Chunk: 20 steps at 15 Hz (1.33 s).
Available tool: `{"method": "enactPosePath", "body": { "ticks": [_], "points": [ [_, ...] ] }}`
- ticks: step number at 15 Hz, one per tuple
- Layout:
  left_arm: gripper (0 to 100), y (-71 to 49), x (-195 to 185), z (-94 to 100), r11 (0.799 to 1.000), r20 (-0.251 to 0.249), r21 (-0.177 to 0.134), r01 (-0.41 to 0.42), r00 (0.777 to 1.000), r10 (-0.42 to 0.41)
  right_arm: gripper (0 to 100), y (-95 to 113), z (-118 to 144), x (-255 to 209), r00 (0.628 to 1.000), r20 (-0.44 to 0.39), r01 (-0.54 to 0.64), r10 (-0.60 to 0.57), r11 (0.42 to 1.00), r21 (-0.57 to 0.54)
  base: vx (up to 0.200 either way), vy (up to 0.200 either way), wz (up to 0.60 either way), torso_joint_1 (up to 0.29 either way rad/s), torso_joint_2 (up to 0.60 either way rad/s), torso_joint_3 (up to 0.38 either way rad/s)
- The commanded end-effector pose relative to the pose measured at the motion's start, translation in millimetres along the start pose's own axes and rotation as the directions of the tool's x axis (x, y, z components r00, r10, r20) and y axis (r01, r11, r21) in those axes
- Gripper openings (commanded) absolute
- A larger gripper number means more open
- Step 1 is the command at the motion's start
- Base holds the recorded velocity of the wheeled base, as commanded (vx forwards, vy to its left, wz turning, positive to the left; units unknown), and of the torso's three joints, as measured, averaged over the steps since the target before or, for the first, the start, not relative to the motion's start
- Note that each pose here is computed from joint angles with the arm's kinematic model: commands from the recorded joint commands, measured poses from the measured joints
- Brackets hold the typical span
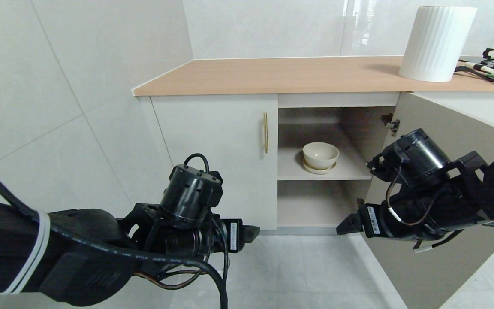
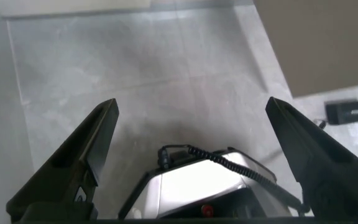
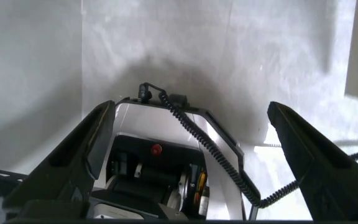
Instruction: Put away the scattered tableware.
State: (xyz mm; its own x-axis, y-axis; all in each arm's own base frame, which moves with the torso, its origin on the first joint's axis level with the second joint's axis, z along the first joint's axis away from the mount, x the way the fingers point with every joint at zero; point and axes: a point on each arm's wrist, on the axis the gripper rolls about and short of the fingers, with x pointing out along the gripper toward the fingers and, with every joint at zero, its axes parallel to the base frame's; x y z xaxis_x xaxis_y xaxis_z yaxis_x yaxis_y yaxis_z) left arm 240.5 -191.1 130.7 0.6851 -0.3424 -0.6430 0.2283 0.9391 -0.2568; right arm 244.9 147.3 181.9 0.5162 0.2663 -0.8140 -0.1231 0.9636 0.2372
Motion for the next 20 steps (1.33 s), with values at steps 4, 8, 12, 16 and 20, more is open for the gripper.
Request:
{"method": "enactPosePath", "body": {
  "ticks": [4,8,12,16,20],
  "points": [
    [100,0.2,2.0,-0.3,1.0,-0.001,0.0,-0.004,1.0,0.004,100,4.1,-3.5,-0.9,1.0,0.002,0.007,-0.007,1.0,-0.017,0.0,0.0,0.0,0.0,0.0,0.0],
    [100,0.3,5.5,-1.8,1.0,-0.01,0.006,-0.01,1.0,0.01,100,-6.1,-19.6,-14.0,1.0,0.002,0.026,-0.026,1.0,-0.013,0.0,0.0,0.0,0.0,0.0,0.0],
    [100,0.5,3.8,-1.2,1.0,-0.004,0.015,-0.012,1.0,0.012,100,-25.2,-51.4,-41.1,1.0,0.01,0.026,-0.025,1.0,-0.005,0.0,-0.2,0.0,0.001,0.0,0.005],
    [100,0.5,3.8,-1.2,1.0,-0.004,0.015,-0.012,1.0,0.012,100,-47.9,-74.6,-55.8,0.995,0.035,0.096,-0.098,0.994,0.057,0.0,-0.2,0.0,0.004,0.0,0.002],
    [100,0.9,4.3,-2.2,1.0,-0.008,0.019,-0.014,1.0,0.014,100,-73.3,-85.3,-79.1,0.986,0.054,0.15,-0.16,0.976,0.158,0.0,-0.15,0.0,-0.001,0.0,0.003]
  ]
}}
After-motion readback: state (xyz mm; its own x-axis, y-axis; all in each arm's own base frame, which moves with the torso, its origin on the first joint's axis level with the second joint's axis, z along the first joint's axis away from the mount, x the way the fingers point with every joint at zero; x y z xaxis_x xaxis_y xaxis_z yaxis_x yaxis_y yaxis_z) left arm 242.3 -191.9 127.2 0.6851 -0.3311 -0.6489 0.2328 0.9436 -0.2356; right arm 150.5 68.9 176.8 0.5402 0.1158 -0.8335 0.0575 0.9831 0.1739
